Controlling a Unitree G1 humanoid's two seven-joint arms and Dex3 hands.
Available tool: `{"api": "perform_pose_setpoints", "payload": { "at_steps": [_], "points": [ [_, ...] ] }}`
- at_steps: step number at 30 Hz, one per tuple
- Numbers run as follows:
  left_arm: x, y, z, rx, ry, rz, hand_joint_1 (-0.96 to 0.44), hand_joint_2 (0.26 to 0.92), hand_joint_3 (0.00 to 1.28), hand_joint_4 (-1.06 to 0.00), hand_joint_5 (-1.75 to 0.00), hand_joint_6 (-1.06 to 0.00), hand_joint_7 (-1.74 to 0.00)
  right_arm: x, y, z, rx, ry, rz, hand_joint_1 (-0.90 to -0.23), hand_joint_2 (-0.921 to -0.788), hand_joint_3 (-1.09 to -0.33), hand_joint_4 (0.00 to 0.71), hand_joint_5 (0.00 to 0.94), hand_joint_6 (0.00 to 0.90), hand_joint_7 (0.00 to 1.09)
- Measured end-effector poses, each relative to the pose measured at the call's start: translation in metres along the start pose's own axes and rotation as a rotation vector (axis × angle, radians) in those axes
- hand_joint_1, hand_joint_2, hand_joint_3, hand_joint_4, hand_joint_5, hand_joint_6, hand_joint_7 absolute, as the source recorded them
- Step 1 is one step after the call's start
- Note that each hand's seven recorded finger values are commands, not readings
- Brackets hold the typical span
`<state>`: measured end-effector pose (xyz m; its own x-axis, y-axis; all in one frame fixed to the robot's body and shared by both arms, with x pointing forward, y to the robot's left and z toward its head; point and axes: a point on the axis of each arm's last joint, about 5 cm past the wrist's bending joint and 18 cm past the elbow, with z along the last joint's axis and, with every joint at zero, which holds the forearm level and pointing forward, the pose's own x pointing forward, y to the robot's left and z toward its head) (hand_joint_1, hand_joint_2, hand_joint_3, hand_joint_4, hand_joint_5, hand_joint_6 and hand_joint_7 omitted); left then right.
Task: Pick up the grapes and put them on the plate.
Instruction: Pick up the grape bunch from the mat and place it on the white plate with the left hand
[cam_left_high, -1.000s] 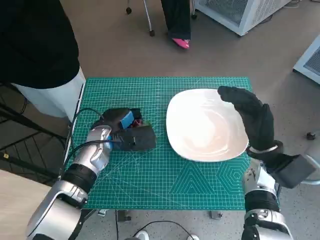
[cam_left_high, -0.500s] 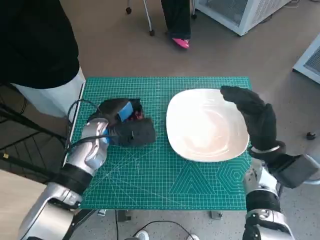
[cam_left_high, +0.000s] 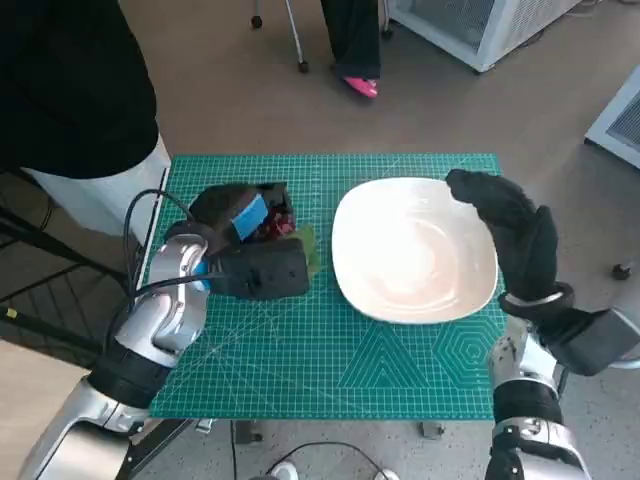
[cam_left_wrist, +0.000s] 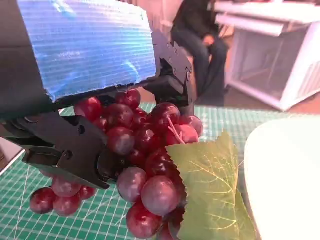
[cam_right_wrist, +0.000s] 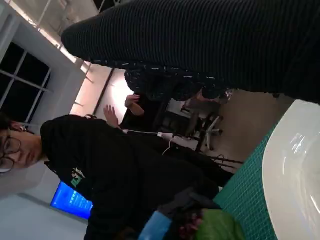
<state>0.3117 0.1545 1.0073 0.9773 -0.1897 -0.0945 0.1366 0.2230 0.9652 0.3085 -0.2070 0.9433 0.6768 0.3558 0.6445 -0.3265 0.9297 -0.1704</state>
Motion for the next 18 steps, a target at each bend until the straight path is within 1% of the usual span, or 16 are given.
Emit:
{"api": "perform_pose_setpoints", "payload": {
  "at_steps": [18],
  "points": [
    [-0.0011, 0.0031, 0.0003, 0.000, -0.012, 0.012, 0.00, 0.921, 0.16, -0.59, -1.25, -0.51, -1.29, 0.0001, -0.0005, 0.0000, 0.004, -0.003, -0.010, -0.451, -0.921, -0.539, 0.252, 0.003, 0.247, 0.01]
  ]
}}
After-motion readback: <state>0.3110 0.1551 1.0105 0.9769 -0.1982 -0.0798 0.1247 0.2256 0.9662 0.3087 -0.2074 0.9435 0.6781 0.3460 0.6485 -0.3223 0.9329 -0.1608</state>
